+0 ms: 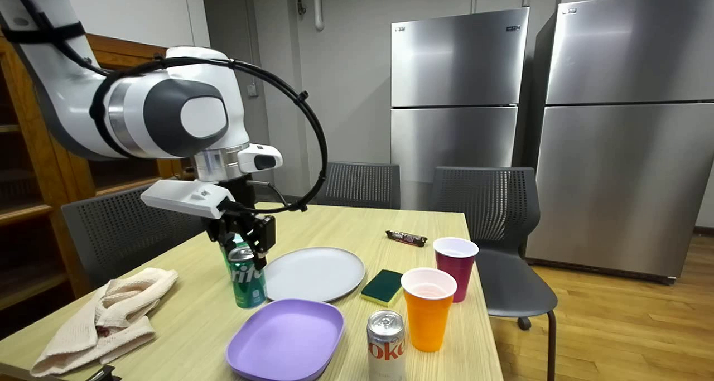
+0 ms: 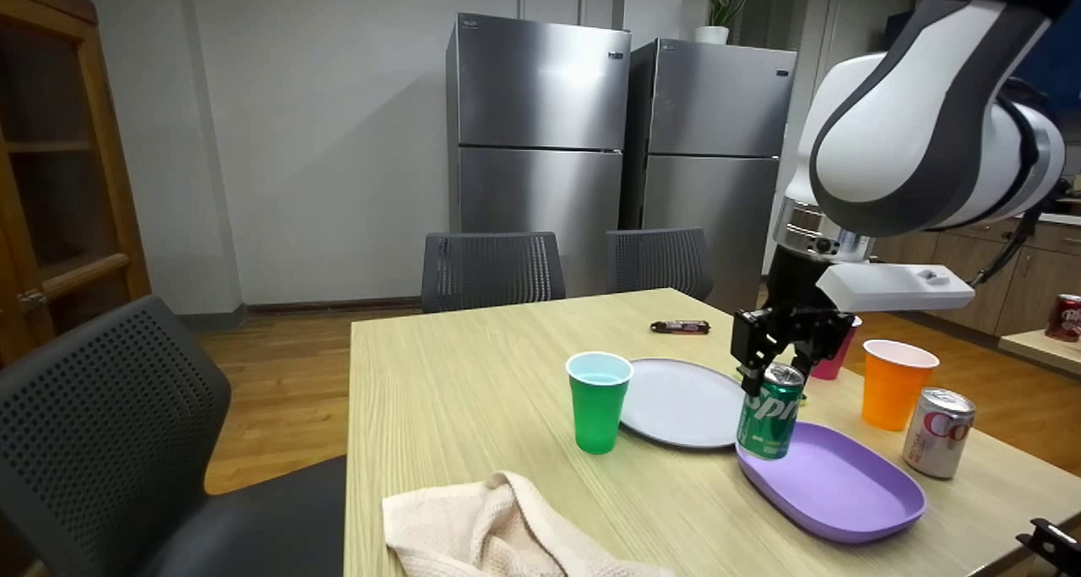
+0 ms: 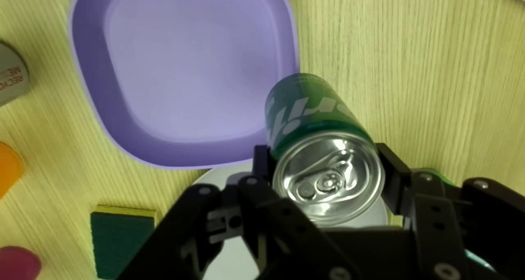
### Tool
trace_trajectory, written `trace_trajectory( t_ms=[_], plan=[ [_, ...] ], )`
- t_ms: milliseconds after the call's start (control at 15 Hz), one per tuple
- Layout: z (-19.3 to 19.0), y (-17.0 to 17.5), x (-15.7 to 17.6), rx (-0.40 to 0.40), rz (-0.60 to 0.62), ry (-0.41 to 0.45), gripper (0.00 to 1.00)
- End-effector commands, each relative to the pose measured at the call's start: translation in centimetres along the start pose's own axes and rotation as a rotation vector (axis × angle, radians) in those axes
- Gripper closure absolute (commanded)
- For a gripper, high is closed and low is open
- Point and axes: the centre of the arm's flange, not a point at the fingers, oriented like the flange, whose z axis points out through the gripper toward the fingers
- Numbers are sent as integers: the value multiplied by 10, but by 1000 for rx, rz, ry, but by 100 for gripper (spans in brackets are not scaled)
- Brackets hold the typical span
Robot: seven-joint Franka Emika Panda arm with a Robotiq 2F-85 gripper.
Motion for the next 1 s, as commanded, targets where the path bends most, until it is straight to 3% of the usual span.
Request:
trace_trajectory(
  t_ms=[0, 933],
  plan=[
    [-11, 18, -14, -17, 15, -7, 62],
    [23, 29, -30, -44, -8, -55, 62]
  ],
)
